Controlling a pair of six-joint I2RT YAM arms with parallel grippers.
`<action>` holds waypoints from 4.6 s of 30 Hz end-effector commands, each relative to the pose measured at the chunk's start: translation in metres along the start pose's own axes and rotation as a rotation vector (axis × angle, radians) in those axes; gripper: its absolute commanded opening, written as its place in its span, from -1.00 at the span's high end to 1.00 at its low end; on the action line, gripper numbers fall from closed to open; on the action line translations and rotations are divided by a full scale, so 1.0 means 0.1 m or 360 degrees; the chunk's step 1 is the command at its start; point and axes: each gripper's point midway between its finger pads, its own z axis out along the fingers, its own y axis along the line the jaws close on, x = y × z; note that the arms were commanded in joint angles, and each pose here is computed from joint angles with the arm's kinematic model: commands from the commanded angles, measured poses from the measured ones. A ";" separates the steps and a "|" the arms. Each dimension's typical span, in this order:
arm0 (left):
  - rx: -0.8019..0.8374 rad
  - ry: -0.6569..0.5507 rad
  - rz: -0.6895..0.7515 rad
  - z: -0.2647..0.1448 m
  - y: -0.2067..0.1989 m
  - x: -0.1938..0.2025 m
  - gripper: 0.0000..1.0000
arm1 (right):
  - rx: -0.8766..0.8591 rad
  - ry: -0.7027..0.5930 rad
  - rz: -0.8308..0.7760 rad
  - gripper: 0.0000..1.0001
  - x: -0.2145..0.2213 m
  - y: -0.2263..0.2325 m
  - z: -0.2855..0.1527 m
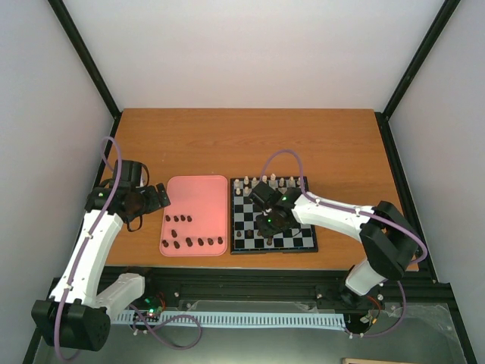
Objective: Set up the chess pieces on the board
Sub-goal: Place the chess piece on the chessboard, then pick up the chess piece from the storage box.
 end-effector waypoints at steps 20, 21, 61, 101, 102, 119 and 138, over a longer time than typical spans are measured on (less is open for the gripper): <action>0.0014 -0.0022 -0.0036 0.01 -0.02 -0.05 -1.00 | 0.0007 0.0082 0.0010 0.94 0.07 -0.04 0.21; 0.0016 -0.0020 -0.0036 0.01 -0.02 -0.05 -0.99 | 0.0007 0.0089 0.0012 0.94 0.08 -0.04 0.22; 0.0021 -0.0038 -0.0016 -0.02 -0.04 -0.09 -0.99 | -0.0040 -0.0189 -0.0072 0.27 -0.91 0.35 -0.32; 0.0001 -0.0107 -0.0042 -0.23 -0.01 -0.17 -1.00 | -0.0524 0.0029 -0.0611 0.34 -1.28 2.30 0.67; -0.0002 -0.0103 -0.0042 -0.22 -0.01 -0.16 -0.99 | -0.0524 0.0030 -0.0614 0.34 -1.27 2.31 0.67; 0.0005 -0.0100 -0.0051 -0.21 0.00 -0.14 -0.99 | -0.0479 -0.0031 -0.0618 0.88 -1.39 2.25 0.58; 0.0041 -0.0076 -0.0036 -0.11 -0.05 -0.11 -0.99 | -0.0206 -0.0196 -0.0295 0.90 -1.08 0.90 -0.40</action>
